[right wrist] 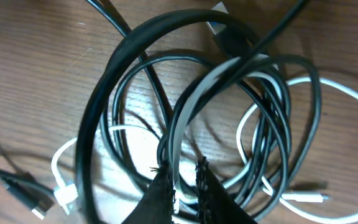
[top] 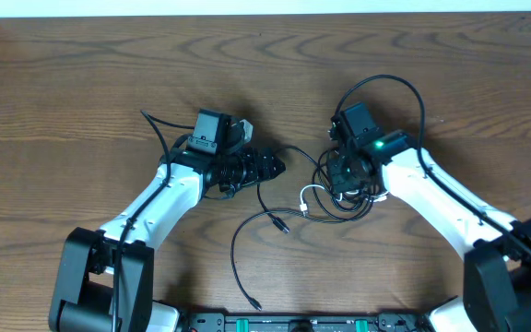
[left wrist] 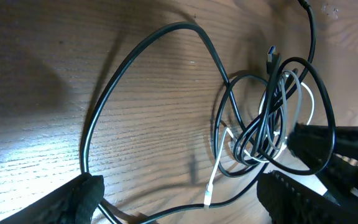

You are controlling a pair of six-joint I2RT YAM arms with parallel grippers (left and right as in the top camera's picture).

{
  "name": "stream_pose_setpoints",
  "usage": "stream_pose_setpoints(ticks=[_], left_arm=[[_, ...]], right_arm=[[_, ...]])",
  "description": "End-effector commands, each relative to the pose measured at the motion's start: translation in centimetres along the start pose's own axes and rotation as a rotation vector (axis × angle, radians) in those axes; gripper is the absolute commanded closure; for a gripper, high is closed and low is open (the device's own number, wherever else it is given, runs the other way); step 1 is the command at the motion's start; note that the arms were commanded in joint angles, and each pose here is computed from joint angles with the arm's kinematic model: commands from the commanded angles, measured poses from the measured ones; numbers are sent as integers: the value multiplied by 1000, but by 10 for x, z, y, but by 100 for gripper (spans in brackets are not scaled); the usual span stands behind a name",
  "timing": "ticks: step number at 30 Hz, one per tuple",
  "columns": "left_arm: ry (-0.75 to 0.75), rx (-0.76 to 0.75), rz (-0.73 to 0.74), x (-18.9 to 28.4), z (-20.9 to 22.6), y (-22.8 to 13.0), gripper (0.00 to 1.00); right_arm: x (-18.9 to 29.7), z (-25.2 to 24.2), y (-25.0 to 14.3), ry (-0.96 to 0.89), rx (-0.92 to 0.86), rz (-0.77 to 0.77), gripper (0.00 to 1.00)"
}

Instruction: Untangle cables

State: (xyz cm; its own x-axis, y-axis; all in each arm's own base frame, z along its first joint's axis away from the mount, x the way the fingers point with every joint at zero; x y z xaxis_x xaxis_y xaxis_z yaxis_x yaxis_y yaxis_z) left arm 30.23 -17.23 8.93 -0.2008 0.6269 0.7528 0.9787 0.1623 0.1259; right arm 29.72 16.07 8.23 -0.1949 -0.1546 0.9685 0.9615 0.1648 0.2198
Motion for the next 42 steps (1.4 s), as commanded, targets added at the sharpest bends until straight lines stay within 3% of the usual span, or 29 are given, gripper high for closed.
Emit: stream_pose_setpoints(ticks=[1, 6, 8, 14, 36, 42], left_arm=[[-6, 16, 13, -1, 1, -2, 15], [-6, 16, 12, -1, 1, -2, 15], [-6, 16, 12, -1, 1, -2, 15], [-6, 16, 12, -1, 1, -2, 15], [-3, 16, 10, -1, 2, -2, 15], [-3, 15, 10, -1, 2, -2, 15]], right_arm=[[-10, -4, 0, -23, -28, 20, 89], [-23, -6, -2, -39, -34, 45, 91], [-25, -9, -2, -58, -34, 47, 99], [-19, -10, -3, -64, -36, 48, 99], [127, 0, 2, 56, -25, -229, 98], [171, 24, 14, 282, 8, -393, 98]])
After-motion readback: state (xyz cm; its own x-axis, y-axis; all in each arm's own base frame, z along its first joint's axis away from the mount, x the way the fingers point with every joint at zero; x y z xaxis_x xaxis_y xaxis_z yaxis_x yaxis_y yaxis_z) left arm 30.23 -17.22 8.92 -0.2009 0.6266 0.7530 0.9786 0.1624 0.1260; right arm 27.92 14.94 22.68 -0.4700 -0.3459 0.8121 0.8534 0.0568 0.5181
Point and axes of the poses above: each gripper's point midway between its finger pads, its own x axis back along the fingers, its own z axis along the line the jaws close on, y = z × x, the point moved 3 cm from there along x, back along the fingers, and after that the axes turned 1 degree about -x, right-handed, at the moved point
